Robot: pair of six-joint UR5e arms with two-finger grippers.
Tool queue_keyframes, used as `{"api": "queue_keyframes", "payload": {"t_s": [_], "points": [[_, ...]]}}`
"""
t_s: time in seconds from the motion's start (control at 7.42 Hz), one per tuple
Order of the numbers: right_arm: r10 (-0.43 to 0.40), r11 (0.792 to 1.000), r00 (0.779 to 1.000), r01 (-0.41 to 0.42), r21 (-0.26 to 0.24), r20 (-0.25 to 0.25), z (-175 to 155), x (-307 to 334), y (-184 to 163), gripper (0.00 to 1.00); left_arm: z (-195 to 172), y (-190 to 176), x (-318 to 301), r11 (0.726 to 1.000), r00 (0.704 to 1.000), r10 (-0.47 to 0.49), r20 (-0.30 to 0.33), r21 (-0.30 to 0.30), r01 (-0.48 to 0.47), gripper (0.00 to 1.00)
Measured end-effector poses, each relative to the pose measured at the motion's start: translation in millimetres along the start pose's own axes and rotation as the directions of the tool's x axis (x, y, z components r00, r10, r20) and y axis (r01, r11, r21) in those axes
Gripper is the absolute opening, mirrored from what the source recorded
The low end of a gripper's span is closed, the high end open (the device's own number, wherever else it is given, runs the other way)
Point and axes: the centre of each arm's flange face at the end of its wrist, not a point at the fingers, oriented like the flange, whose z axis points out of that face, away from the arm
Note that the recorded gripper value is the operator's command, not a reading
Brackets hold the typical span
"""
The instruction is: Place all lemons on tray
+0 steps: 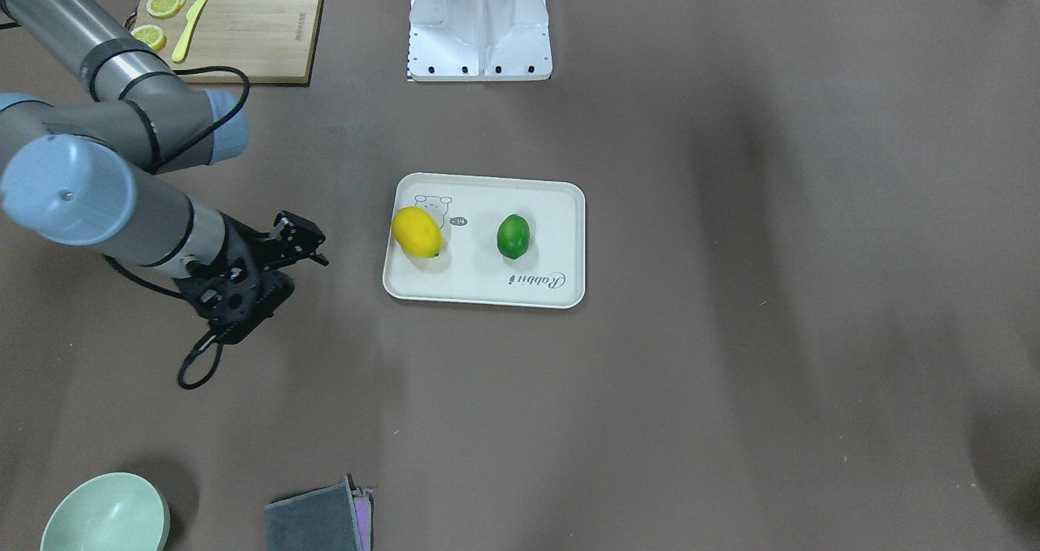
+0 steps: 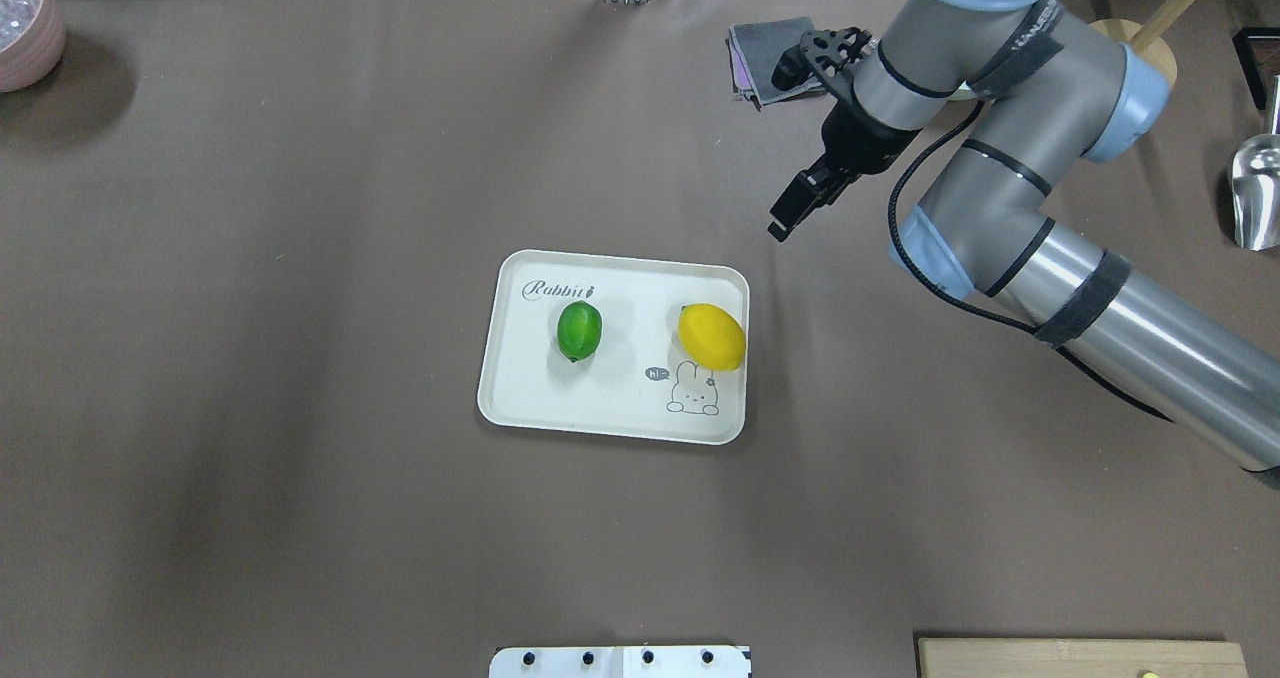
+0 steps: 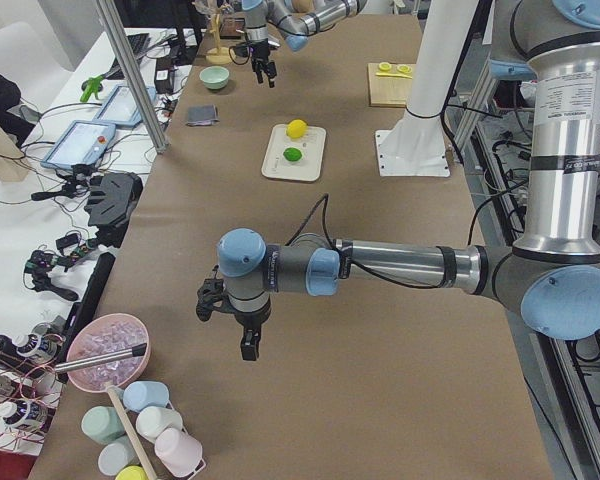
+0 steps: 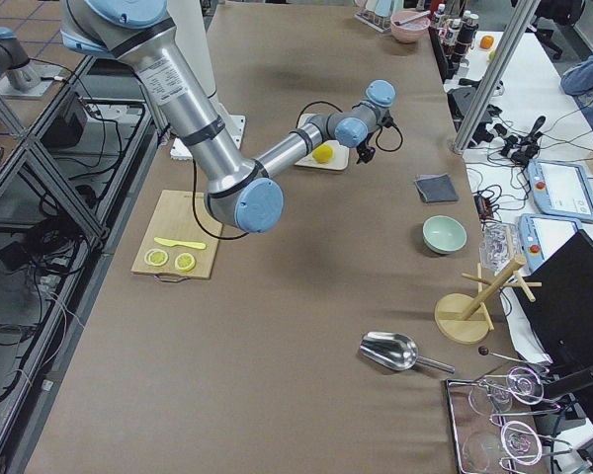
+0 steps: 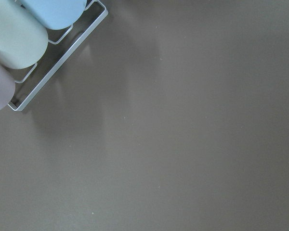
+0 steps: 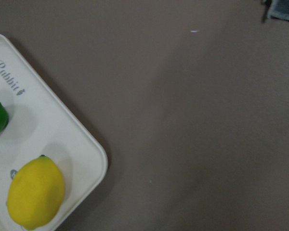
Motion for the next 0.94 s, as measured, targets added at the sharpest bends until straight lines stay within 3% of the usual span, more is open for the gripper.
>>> {"api": "queue_keyframes", "payload": {"t_s": [0.27,0.54,0.94], "points": [[0.123,0.992,0.99,-0.122,0.011,-0.072,-32,73,33,0.99,6,5,-7,0.999,0.999,-0.041,-0.008,-0.007,0.041,0.98],[0.185,0.983,0.977,-0.185,0.013,-0.106,-48,119,85,0.99,6,15,-18,0.998,0.998,-0.069,-0.01,-0.008,0.069,0.98],[0.34,0.94,0.928,-0.338,0.036,-0.154,-79,196,195,0.99,-10,22,-37,0.993,0.994,-0.111,-0.006,0.026,0.111,0.98]]}}
